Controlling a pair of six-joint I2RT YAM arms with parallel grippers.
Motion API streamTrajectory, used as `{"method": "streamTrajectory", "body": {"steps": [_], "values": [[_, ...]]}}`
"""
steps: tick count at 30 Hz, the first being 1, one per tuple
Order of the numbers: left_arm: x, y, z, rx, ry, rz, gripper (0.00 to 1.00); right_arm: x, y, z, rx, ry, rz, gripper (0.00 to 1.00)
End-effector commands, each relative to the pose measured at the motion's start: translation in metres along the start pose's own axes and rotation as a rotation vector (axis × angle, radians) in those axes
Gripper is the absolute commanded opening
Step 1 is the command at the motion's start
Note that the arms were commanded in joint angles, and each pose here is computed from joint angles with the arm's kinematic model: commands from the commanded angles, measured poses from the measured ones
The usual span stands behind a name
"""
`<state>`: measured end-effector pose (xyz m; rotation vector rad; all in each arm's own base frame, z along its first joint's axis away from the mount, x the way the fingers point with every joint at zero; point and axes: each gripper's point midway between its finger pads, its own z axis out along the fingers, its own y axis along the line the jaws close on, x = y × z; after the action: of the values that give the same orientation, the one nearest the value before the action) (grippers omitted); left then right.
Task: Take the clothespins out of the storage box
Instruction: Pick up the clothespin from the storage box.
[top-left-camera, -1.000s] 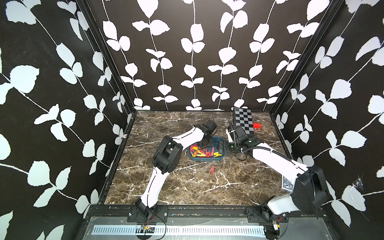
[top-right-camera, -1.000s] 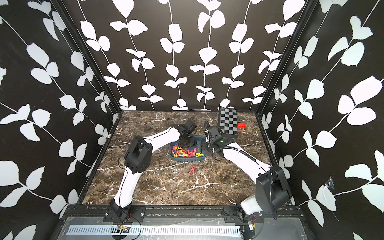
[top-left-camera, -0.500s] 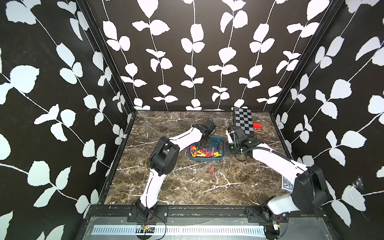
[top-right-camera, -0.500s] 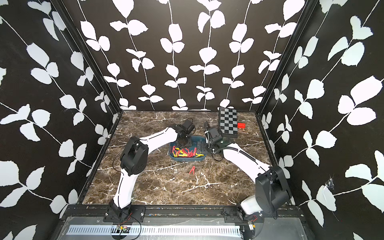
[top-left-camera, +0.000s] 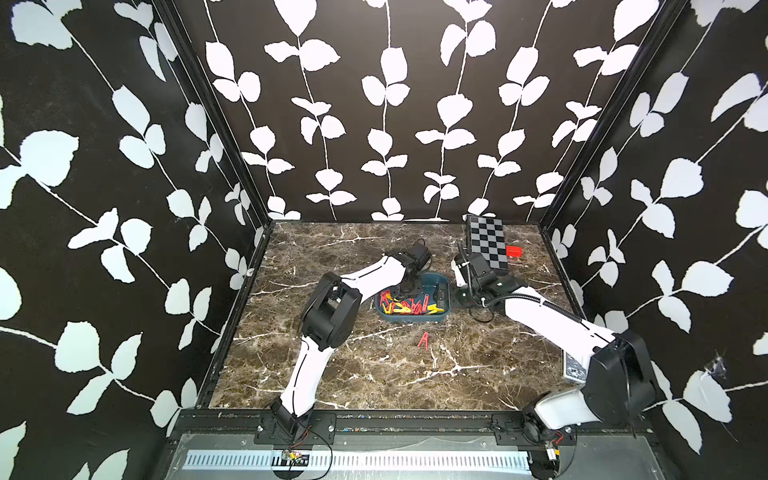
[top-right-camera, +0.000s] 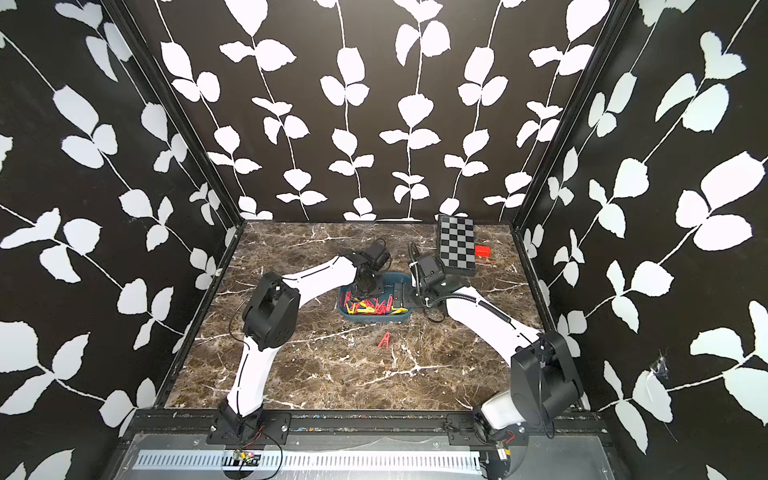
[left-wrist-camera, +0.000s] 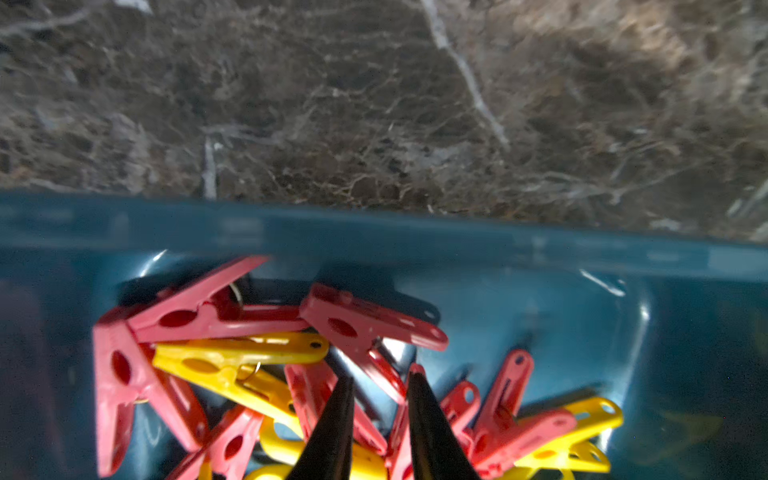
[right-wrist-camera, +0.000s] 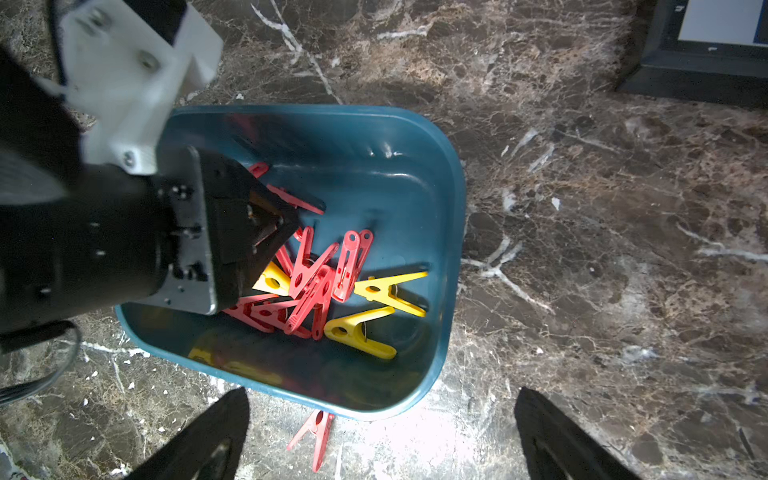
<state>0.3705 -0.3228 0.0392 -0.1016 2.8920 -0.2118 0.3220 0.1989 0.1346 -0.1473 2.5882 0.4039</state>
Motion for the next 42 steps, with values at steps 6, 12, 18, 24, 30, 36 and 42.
{"method": "streamTrajectory", "body": {"steps": [6, 12, 18, 24, 30, 36, 42], "values": [[0.005, 0.005, 0.01, -0.037, 0.025, 0.004, 0.24, -0.003, -0.001, -0.001, 0.002, -0.014, 0.002, 0.99], [0.003, 0.004, 0.002, -0.034, 0.02, 0.005, 0.08, -0.003, -0.001, -0.002, 0.001, -0.015, 0.003, 0.99], [0.001, 0.001, -0.021, 0.005, -0.009, -0.002, 0.01, -0.003, -0.001, -0.003, -0.006, -0.023, 0.014, 0.99], [-0.006, 0.004, -0.059, 0.034, -0.077, 0.027, 0.0, -0.005, 0.003, -0.007, -0.029, -0.042, 0.04, 0.99], [0.002, 0.016, -0.093, 0.053, -0.114, 0.073, 0.0, -0.004, 0.01, -0.014, -0.065, -0.075, 0.068, 0.99], [0.023, 0.033, -0.116, 0.08, -0.118, 0.144, 0.0, 0.003, 0.021, -0.02, -0.054, -0.1, 0.064, 0.99], [0.055, 0.056, -0.121, 0.086, -0.078, 0.219, 0.0, 0.018, 0.033, -0.024, -0.031, -0.126, 0.063, 0.99]]}}
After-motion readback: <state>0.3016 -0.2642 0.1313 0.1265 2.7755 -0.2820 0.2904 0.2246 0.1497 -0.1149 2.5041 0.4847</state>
